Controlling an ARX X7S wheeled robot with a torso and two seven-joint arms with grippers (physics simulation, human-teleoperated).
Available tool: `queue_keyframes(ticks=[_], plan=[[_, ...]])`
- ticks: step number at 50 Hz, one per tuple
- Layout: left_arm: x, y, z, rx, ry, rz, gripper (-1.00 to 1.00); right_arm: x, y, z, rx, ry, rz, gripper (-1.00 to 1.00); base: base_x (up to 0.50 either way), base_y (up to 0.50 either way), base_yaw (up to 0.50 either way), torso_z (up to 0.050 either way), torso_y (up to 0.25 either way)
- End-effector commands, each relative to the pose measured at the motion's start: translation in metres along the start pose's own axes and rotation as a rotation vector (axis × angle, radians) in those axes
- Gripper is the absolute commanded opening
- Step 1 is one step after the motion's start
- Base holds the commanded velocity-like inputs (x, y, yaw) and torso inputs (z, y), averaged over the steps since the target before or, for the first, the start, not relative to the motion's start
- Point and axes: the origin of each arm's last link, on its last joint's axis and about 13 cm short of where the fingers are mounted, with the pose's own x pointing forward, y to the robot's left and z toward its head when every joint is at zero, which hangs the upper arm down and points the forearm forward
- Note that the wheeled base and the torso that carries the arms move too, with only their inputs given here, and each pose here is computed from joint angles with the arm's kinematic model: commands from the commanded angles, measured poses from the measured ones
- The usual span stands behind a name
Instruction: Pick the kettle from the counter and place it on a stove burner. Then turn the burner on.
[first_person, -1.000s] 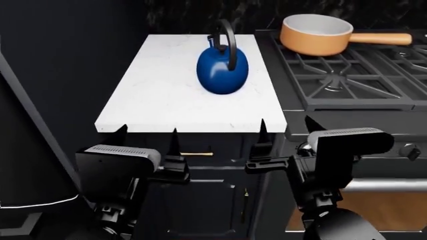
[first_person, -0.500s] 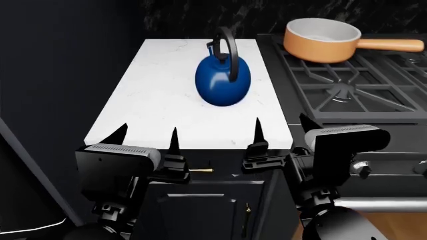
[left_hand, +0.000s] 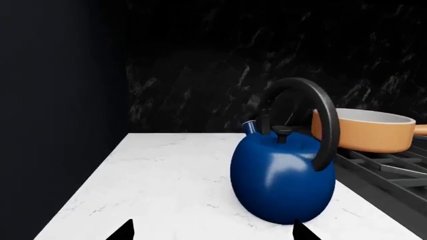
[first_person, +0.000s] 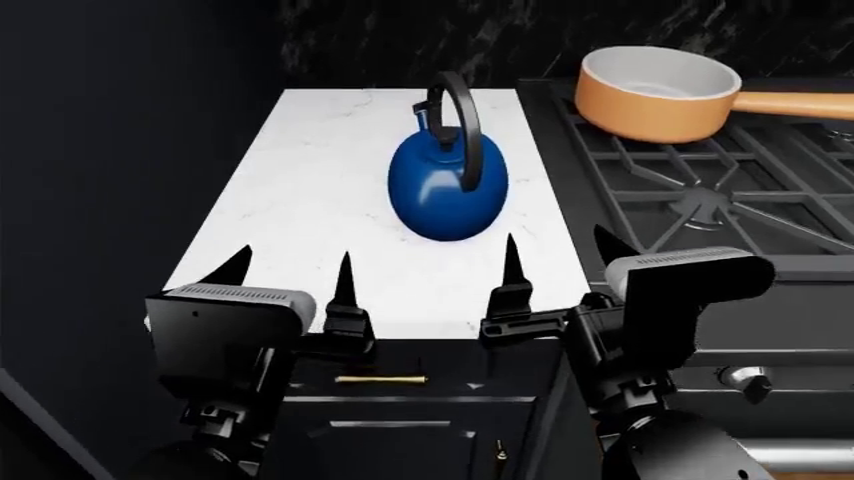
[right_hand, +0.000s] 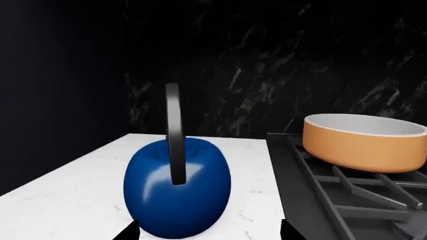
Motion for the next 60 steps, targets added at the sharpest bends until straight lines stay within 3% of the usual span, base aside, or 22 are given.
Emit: queue_keyframes(ticks=[1,60], plan=[[0.0012,0.0001,-0.0012,-0.003,0.004,0.006,1.0,0.0013,-0.0005,-0.0013,0.004,-0.004,-0.002,1.0,0.19,0.0,0.0,0.0,0.0],[0.0055,0.0016,-0.0078,0.0,0.023,0.025,1.0,0.0047,0.0007,-0.0042,0.005,-0.009,0.039,1.0,0.15,0.0,0.0,0.0,0.0]])
